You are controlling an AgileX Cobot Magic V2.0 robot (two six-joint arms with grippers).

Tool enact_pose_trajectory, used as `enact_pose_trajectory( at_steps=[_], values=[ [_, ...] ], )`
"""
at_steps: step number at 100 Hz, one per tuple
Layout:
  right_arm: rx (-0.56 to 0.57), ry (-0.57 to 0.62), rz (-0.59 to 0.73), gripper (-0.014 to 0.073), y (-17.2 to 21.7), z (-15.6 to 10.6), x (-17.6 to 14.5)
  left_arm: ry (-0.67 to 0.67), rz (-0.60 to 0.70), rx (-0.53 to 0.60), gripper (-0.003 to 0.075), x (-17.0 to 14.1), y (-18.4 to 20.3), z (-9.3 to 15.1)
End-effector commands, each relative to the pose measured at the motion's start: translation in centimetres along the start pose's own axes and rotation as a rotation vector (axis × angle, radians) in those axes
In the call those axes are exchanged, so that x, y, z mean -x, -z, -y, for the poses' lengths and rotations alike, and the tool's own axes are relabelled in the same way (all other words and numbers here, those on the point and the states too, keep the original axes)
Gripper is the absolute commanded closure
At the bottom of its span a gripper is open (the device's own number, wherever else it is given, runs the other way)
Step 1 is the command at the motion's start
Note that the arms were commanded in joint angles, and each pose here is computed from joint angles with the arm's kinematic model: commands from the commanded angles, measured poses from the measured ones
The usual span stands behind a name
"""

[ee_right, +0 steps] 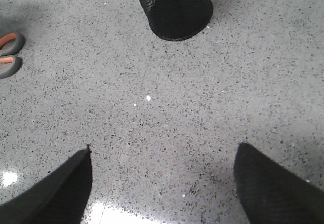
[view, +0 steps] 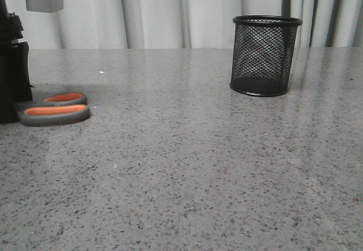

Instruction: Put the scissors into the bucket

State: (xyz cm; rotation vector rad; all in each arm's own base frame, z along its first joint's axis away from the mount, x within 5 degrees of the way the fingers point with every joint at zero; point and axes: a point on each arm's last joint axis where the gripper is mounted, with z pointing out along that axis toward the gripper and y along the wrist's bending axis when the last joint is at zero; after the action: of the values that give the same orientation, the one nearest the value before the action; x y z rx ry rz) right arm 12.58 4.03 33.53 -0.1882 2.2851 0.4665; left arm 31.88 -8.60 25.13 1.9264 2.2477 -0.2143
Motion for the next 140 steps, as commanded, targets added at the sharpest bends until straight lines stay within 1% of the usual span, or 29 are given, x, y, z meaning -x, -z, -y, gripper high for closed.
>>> enact_pose_trajectory(
  at_steps=[1, 6, 8, 13, 16, 17, 26, 33, 43, 55, 71, 86, 96, 103, 117, 128, 140],
  values=[
    [0.005, -0.002, 0.087, 0.0074, 0.6, -0.2, 1.3, 0.001, 0.026, -0.016, 0.0444, 0.5, 0.5, 0.4],
    [0.005, -0.002, 0.087, 0.0074, 0.6, -0.2, 1.3, 0.001, 0.022, -0.031, 0.0545, 0.5, 0.5, 0.5],
    [0.005, -0.002, 0.087, 0.0074, 0.6, -0.2, 1.3, 0.000, 0.020, -0.037, 0.0573, 0.5, 0.5, 0.6],
    [0.005, -0.002, 0.087, 0.0074, 0.6, -0.2, 1.3, 0.000, 0.015, -0.055, 0.0685, 0.4, 0.5, 0.7],
    [0.005, -0.002, 0.087, 0.0074, 0.6, -0.2, 1.3, 0.000, 0.012, -0.066, 0.0738, 0.4, 0.6, 0.8],
    [0.005, -0.002, 0.087, 0.0074, 0.6, -0.2, 1.3, 0.002, 0.012, -0.066, 0.0743, 0.4, 0.6, 0.8],
    [0.005, -0.002, 0.087, 0.0074, 0.6, -0.2, 1.3, 0.020, 0.015, -0.051, 0.0741, 0.5, 1.1, 1.0],
    [0.005, -0.002, 0.087, 0.0074, 0.6, -0.2, 1.3, 0.032, 0.028, -0.019, 0.0741, 0.6, 2.1, 1.1],
    [0.006, -0.002, 0.086, 0.0074, 0.6, -0.3, 1.3, 0.043, 0.061, 0.058, 0.0741, 1.1, 4.6, 1.5],
    [0.012, -0.007, 0.087, 0.0074, 0.6, -0.3, 1.3, 0.045, 0.115, 0.174, 0.0741, 1.5, 8.5, 2.7],
    [0.050, -0.040, 0.099, 0.0074, 0.6, -0.6, 1.4, 0.034, 0.201, 0.345, 0.0741, 1.6, 14.3, 5.8],
    [0.089, -0.081, 0.132, 0.0074, 0.7, -1.0, 1.7, 0.002, 0.298, 0.495, 0.0741, 1.2, 19.1, 10.1],
    [0.124, -0.101, 0.148, 0.0074, 0.7, -1.3, 1.9, -0.010, 0.343, 0.579, 0.0741, 0.6, 21.4, 12.9],
    [0.176, -0.096, 0.166, 0.0074, 0.8, -1.7, 2.1, -0.024, 0.366, 0.627, 0.0741, 0.2, 22.6, 14.7],
    [0.299, -0.115, 0.212, 0.0074, 1.1, -2.7, 2.6, -0.036, 0.390, 0.666, 0.0741, -0.2, 23.5, 16.2],
    [0.407, -0.119, 0.237, 0.0074, 1.6, -3.7, 2.8, -0.039, 0.426, 0.650, 0.0741, 0.1, 23.5, 16.5],
    [0.533, -0.128, 0.268, 0.0074, 2.2, -4.6, 3.1, -0.045, 0.502, 0.610, 0.0741, 0.7, 23.6, 16.9]
  ],
)
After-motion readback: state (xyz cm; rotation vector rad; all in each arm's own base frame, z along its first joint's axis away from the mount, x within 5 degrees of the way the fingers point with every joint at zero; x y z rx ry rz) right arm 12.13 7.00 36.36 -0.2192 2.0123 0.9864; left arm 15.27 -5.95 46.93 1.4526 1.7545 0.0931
